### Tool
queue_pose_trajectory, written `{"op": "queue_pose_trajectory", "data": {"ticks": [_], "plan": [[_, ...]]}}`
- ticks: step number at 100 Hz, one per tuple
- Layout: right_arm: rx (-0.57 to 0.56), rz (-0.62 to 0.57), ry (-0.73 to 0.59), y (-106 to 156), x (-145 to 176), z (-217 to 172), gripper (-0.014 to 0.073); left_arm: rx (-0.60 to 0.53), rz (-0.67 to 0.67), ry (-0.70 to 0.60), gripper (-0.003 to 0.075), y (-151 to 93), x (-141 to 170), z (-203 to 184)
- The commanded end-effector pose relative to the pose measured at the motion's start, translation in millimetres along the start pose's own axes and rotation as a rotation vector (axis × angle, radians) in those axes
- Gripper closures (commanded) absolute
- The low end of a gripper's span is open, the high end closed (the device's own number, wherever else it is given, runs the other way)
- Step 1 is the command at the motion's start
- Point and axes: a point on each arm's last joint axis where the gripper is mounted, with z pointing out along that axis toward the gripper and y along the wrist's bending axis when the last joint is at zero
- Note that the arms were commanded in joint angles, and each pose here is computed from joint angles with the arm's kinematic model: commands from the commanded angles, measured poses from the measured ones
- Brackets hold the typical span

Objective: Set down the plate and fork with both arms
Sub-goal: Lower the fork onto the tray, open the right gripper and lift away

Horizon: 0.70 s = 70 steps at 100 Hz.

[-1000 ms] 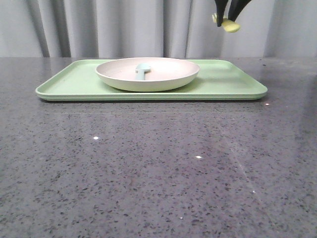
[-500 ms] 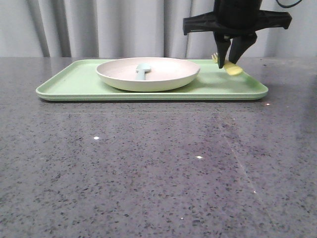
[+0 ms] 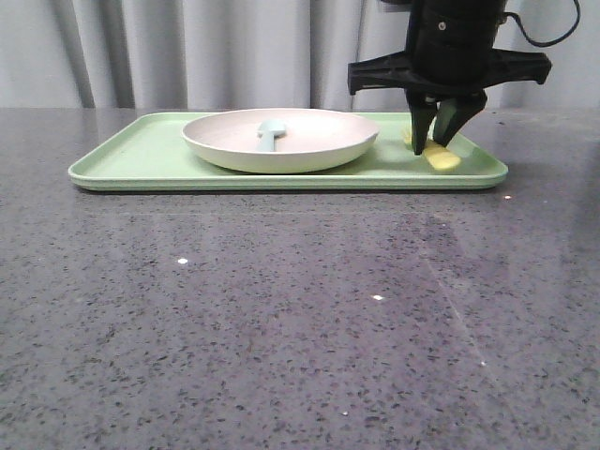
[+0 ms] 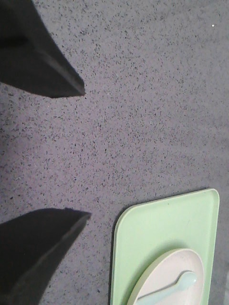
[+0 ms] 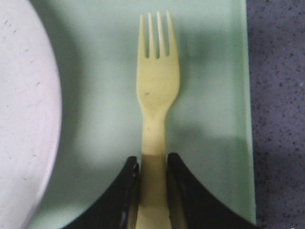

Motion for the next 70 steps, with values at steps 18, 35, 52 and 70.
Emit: {"op": "queue_pose_trajectory", "data": {"ticks": [18,35,52,70], "plan": [[-0.038,-0.005,-0.12,-3.0,-15.5,-32.1,0.058,0.014,-0.011,-0.091,0.0239,-2.5,-13.7,-4.1],[-0.037,-0.005,-0.118,-3.2,-15.3,-32.0,0.0351,0.014,-0.011,-0.091,0.0239,-2.5,-13.7,-4.1],[-0.036,-0.006,-0.118,-3.2,-15.3,-32.0,0.0255,0.014,-0.011,-0.091,0.0239,-2.5,-13.7,-4.1],[-0.033,-0.023,-0.141,-5.2,-17.2,-40.8,0.0252,0.014,-0.011,-0.091,0.0239,-2.5,-13.7,-4.1]]}}
